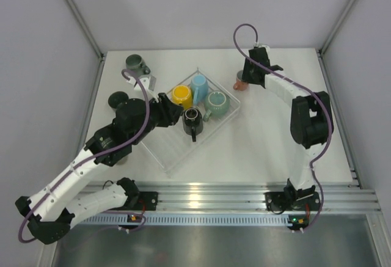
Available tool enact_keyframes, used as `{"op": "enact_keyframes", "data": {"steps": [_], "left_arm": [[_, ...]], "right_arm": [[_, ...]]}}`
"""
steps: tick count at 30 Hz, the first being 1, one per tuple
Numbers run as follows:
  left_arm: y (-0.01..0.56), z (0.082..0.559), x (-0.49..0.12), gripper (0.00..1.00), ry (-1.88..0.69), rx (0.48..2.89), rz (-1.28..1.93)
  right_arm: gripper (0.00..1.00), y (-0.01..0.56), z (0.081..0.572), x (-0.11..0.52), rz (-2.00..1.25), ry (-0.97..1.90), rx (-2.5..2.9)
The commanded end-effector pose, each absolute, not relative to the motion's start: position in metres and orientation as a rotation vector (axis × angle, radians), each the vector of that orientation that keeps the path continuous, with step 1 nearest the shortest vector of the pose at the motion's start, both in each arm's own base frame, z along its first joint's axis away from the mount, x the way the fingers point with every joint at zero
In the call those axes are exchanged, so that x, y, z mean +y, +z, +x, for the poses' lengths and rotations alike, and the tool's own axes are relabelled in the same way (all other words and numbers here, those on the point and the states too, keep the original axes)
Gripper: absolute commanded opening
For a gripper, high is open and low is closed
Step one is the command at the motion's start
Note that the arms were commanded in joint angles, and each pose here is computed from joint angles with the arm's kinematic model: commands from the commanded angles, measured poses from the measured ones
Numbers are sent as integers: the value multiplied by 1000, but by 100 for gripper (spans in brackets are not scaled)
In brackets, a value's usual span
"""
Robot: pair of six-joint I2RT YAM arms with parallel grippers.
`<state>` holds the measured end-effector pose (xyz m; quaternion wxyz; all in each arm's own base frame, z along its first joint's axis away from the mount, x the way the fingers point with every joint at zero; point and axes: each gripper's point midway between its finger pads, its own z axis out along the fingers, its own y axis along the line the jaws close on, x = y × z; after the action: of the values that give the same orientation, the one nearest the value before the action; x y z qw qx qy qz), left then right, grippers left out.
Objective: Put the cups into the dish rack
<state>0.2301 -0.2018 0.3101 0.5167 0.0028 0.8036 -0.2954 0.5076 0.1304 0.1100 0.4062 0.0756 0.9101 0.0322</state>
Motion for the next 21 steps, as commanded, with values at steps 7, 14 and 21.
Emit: {"op": "enact_keyframes", "data": {"steps": [7,14,21], "left_arm": [[334,232,-198,46,-711,1876,-2],[326,236,-205,46,-705,1908,12],[328,237,-221,46,-751,1935,48]], "right_arm": [[37,108,523,130,173,98,2288],[25,100,522,130,122,129,2299],[0,123,519,125,106,176,2235]]}}
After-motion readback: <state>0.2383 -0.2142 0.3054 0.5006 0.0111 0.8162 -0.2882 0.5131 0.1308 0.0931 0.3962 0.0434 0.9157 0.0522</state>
